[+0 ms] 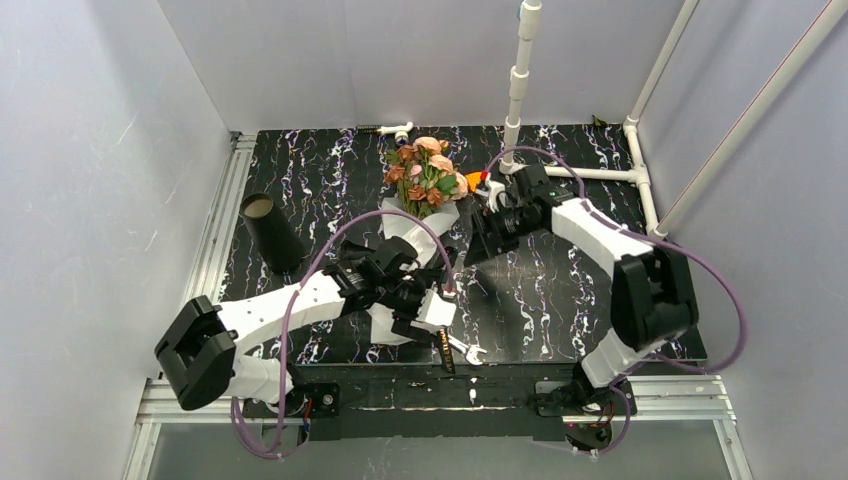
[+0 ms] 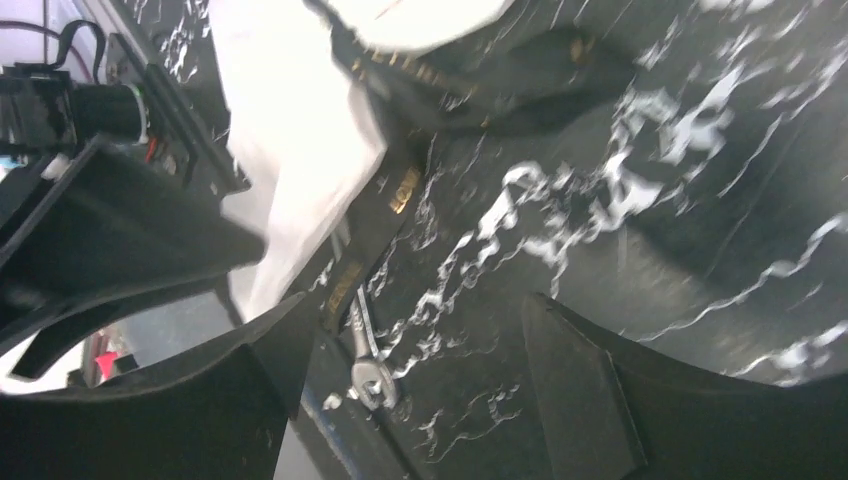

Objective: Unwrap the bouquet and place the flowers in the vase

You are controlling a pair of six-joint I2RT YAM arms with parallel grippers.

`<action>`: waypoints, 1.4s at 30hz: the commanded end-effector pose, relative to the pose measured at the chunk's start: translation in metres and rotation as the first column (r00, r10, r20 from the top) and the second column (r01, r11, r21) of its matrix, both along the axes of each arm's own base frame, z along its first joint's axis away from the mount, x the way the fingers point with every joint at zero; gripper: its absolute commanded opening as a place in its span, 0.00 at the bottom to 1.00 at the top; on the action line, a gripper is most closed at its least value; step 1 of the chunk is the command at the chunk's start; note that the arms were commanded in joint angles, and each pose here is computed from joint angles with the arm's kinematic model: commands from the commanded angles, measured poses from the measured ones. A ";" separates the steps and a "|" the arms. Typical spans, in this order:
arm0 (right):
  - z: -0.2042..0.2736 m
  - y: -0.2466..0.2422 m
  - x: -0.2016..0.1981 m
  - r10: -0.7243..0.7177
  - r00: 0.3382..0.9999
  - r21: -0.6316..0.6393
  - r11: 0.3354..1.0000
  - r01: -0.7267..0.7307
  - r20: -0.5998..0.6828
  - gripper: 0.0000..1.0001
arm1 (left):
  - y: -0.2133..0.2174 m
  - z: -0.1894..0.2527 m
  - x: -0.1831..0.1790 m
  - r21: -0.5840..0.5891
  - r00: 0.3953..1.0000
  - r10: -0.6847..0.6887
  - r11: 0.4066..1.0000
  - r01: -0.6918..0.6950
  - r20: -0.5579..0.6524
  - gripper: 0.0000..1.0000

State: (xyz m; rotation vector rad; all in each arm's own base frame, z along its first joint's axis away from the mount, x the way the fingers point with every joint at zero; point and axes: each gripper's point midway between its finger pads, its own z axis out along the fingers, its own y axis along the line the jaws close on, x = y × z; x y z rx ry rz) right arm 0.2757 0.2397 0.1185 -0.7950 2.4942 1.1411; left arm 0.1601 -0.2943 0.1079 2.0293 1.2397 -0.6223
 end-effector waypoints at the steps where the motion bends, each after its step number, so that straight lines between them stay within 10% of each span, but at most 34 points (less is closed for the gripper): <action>1: -0.006 -0.009 -0.034 -0.065 0.997 -0.014 0.998 0.064 -0.042 0.83 | -0.017 0.002 0.016 -0.014 0.998 0.056 0.998 -0.056 0.030 0.86; 8: -0.041 -0.025 -0.058 -0.120 0.993 -0.108 0.987 0.120 0.009 0.73 | -0.013 -0.004 0.032 0.017 0.970 0.242 0.970 -0.242 -0.031 0.51; 14: -0.054 -0.017 -0.063 -0.154 0.988 -0.080 0.985 0.155 0.024 0.77 | -0.016 0.006 0.035 -0.023 0.943 0.325 0.945 -0.327 -0.077 0.00; 22: -0.058 0.001 -0.064 -0.193 0.980 -0.029 0.981 0.191 -0.049 0.78 | -0.015 0.025 0.057 -0.066 0.885 0.443 0.888 -0.455 -0.146 0.00; 42: -0.073 0.016 -0.038 -0.306 0.923 -0.206 0.912 0.354 0.233 0.86 | -0.006 0.025 0.060 -0.055 0.861 0.462 0.874 -0.482 -0.212 0.00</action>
